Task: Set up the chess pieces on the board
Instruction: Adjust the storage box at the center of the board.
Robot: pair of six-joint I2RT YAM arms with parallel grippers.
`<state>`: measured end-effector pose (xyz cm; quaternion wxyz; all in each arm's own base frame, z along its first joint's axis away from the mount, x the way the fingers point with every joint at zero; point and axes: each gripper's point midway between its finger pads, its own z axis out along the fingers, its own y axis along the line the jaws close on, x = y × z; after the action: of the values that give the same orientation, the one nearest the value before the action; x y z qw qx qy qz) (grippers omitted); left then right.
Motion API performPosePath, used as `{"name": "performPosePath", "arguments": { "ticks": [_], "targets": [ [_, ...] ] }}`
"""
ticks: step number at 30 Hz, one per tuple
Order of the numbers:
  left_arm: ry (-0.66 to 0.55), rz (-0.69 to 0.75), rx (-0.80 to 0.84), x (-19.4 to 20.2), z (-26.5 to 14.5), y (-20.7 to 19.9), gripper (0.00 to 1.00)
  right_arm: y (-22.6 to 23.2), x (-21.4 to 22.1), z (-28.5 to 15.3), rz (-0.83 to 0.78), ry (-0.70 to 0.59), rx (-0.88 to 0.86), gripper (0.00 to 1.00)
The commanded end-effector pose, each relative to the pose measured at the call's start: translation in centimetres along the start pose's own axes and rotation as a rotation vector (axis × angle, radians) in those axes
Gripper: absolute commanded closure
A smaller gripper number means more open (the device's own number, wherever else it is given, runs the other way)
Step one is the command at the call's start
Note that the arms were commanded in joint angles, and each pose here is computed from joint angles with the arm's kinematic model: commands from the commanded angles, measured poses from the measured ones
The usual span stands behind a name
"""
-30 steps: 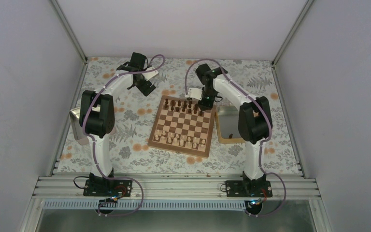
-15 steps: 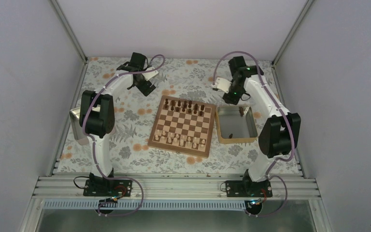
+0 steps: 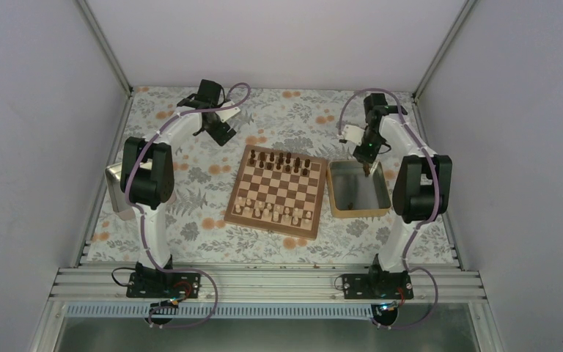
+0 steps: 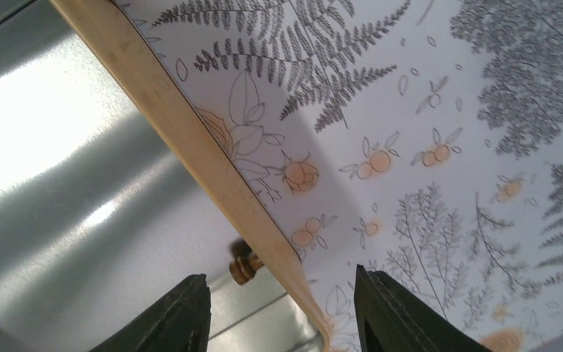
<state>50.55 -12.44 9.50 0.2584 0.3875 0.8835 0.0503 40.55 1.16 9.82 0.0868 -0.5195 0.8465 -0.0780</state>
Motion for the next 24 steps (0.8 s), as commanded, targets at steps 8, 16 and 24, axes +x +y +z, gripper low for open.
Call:
{"name": "performPosePath", "arguments": {
  "ticks": [8,16,24],
  "targets": [
    [0.009,0.017,0.005,0.1,0.2,-0.5,0.00,1.8,-0.2,1.5,-0.056,-0.003,-0.094,0.46],
    [0.009,0.018,0.000,0.1,0.0,-0.5,0.00,1.1,-0.9,3.6,-0.058,-0.003,-0.110,0.53],
    [0.012,0.019,-0.003,0.2,0.1,-0.4,0.00,0.4,-1.3,4.9,-0.042,0.001,-0.119,0.76]
  ]
}}
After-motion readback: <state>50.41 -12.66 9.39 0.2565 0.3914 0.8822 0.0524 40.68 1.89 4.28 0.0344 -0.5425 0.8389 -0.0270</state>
